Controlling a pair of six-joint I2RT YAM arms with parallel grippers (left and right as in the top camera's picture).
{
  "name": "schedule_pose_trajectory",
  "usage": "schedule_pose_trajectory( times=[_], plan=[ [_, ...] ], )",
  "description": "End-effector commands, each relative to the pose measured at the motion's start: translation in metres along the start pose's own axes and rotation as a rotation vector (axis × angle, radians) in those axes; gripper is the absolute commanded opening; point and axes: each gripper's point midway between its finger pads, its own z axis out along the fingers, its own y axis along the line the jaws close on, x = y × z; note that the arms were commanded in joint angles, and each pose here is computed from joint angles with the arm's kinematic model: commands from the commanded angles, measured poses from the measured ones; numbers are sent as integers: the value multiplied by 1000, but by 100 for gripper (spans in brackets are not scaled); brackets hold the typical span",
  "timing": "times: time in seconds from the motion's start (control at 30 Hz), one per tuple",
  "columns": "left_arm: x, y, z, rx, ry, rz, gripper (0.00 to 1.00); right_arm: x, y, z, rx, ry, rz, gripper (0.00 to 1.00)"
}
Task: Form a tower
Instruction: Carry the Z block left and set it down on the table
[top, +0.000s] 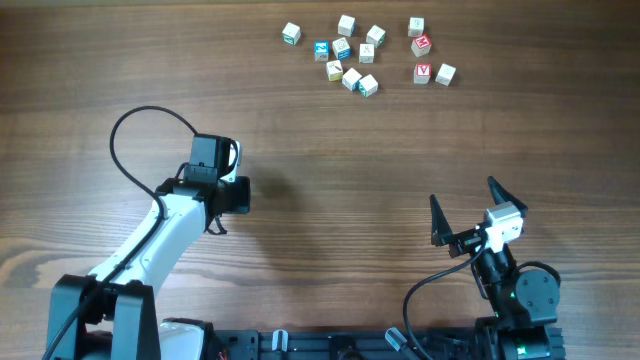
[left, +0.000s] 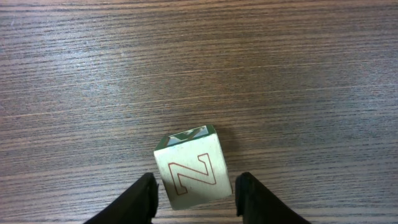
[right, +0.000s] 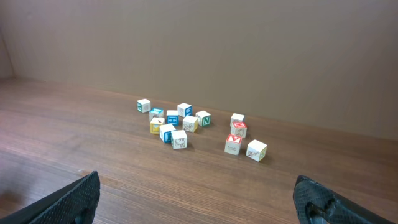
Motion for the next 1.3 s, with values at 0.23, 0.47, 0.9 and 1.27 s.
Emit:
schedule_pose_trajectory(
  times=[0.23, 0.47, 0.9, 1.27],
  plan=[
    [-11, -1, -14, 17, -63, -12, 61, -2, 1, 0, -3, -9, 8, 100],
    [-6, -1, -8, 14, -37, -14, 61, -2, 1, 0, -3, -9, 9, 100],
    [-5, 12, 10, -61, -19, -53, 38, -2, 1, 0, -3, -9, 9, 100],
    [-10, 15, 7, -86, -35, 73, 69, -2, 1, 0, -3, -9, 9, 100]
  ],
)
